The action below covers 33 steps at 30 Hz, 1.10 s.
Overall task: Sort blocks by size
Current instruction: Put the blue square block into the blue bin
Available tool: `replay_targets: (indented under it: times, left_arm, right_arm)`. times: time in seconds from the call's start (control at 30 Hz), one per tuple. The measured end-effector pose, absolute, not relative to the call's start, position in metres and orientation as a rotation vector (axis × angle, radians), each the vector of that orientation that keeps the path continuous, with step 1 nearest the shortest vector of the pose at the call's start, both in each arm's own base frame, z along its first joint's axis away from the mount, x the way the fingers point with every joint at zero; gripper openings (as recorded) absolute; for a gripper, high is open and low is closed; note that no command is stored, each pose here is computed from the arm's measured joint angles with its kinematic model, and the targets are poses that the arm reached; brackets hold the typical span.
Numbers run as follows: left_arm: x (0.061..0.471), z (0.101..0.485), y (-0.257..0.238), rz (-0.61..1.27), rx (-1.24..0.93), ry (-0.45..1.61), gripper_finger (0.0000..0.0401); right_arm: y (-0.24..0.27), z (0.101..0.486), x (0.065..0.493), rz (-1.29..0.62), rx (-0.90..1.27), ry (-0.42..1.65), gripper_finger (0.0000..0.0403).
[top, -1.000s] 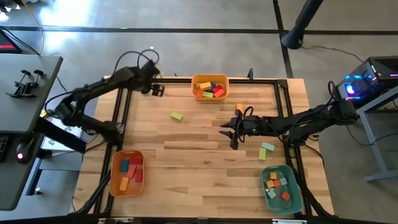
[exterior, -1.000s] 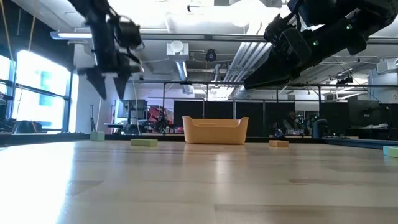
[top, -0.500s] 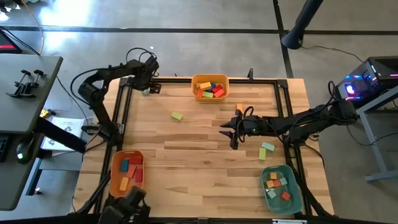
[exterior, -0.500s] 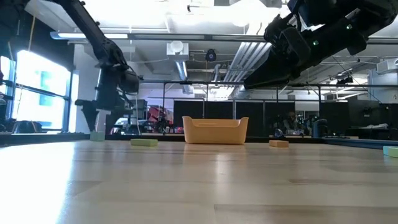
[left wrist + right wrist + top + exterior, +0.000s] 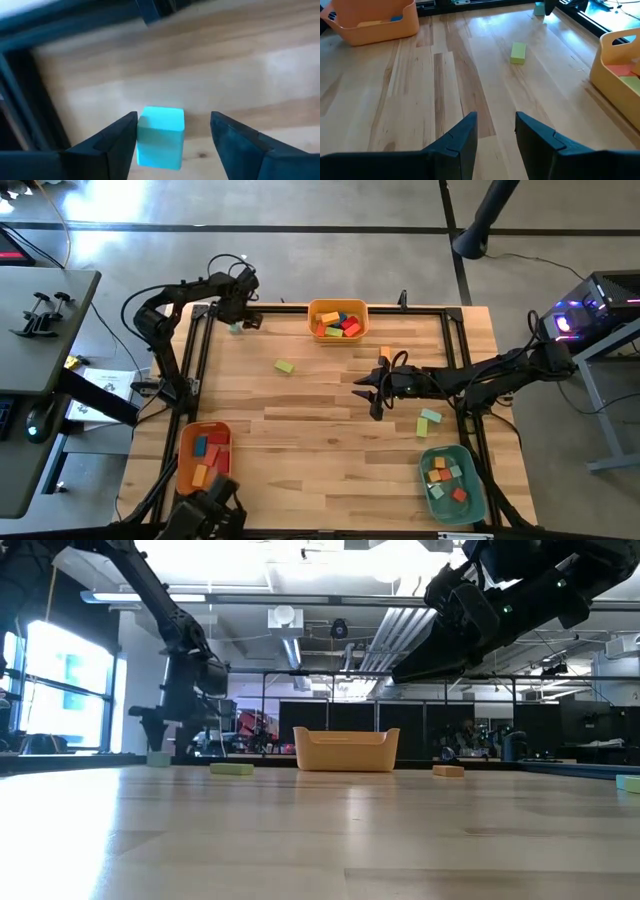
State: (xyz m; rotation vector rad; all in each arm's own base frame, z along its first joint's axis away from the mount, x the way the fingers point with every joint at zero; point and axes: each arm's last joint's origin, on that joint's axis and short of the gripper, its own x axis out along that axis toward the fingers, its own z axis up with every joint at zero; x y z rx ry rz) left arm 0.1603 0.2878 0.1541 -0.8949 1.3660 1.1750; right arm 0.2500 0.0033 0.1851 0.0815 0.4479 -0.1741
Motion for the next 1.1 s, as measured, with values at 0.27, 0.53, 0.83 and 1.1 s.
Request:
replay_targets:
  times: [0.27,0.53,0.83,1.1]
  left_arm:
    - [0.172,0.154,0.27,1.044,-0.956,1.448,0.018]
    - [0.215,0.155,0.238,0.894,-0.78,1.507,0.0109]
    - [0.267,0.164,0.172,0.68,-0.565,1.549,0.009]
    - [0.282,0.22,0.112,0.66,-0.434,1.334,0.009]
  right_arm:
    - [0.003,0.185,0.25,-0.18,0.105,0.446,0.0126]
    - [0.004,0.183,0.249,-0.178,0.095,0.476,0.0126]
    - [0.035,0.185,0.247,-0.048,-0.095,0.462,0.0126]
    - [0.032,0.189,0.247,-0.169,-0.261,0.433,0.0126]
